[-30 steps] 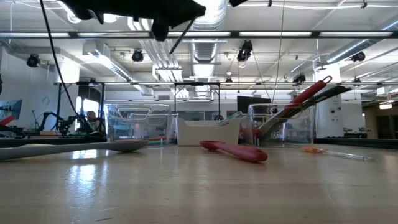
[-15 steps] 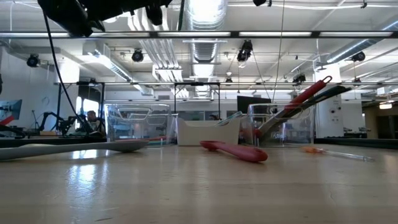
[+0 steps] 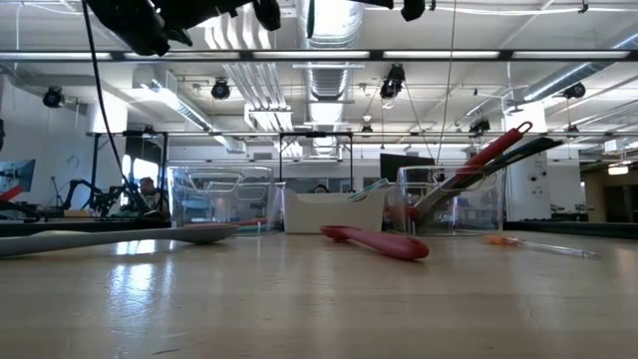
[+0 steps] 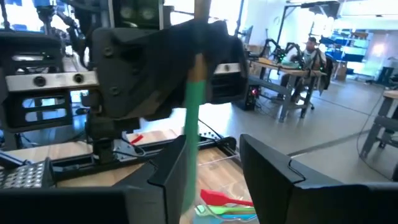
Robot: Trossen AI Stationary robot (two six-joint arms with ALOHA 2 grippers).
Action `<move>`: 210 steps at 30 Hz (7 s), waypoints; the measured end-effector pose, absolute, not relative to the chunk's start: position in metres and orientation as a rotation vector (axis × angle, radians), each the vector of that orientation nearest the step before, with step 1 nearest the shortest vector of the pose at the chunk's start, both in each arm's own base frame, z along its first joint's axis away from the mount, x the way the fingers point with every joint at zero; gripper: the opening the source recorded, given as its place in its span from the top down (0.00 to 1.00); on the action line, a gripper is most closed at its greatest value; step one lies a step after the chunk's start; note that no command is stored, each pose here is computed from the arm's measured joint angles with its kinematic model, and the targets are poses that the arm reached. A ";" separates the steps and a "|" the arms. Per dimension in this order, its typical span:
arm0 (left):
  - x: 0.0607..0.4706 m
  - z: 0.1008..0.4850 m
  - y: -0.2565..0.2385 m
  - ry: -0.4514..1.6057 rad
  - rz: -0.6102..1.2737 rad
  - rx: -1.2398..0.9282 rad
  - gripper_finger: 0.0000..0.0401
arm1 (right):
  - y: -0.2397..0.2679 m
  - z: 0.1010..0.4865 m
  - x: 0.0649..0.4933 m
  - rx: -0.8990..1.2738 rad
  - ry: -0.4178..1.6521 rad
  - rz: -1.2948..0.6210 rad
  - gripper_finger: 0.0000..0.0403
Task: Pick & Place Kitchen Items
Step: Put the green knife into the white bin, then put the pink spatula into the left transparent bin
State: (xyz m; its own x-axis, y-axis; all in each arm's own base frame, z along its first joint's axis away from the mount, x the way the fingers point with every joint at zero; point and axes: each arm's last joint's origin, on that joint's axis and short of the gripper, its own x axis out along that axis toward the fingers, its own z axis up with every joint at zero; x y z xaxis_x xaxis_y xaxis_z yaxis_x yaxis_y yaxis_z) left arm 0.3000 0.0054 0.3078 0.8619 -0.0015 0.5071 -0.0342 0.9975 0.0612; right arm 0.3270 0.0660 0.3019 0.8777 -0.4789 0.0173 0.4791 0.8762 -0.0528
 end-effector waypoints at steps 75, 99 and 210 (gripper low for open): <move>0.222 0.317 0.016 0.082 0.386 0.081 0.51 | -0.205 0.308 0.370 0.301 1.442 -0.553 0.97; 0.216 0.322 0.015 0.062 0.381 0.087 0.51 | -0.239 0.230 0.390 0.386 1.608 -0.513 0.97; 0.190 0.216 0.015 0.608 0.488 -0.204 0.51 | 0.159 0.300 0.244 0.314 1.219 -0.681 0.92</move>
State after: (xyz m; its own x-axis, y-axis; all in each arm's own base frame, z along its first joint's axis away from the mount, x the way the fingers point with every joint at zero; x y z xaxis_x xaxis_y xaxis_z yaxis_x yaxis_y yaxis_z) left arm 0.1902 0.0152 0.2158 0.7119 0.3783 -0.5917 -0.4960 0.8673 -0.0422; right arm 0.2436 0.1591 0.3004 0.1802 -0.3106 -0.9333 0.6321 0.7636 -0.1320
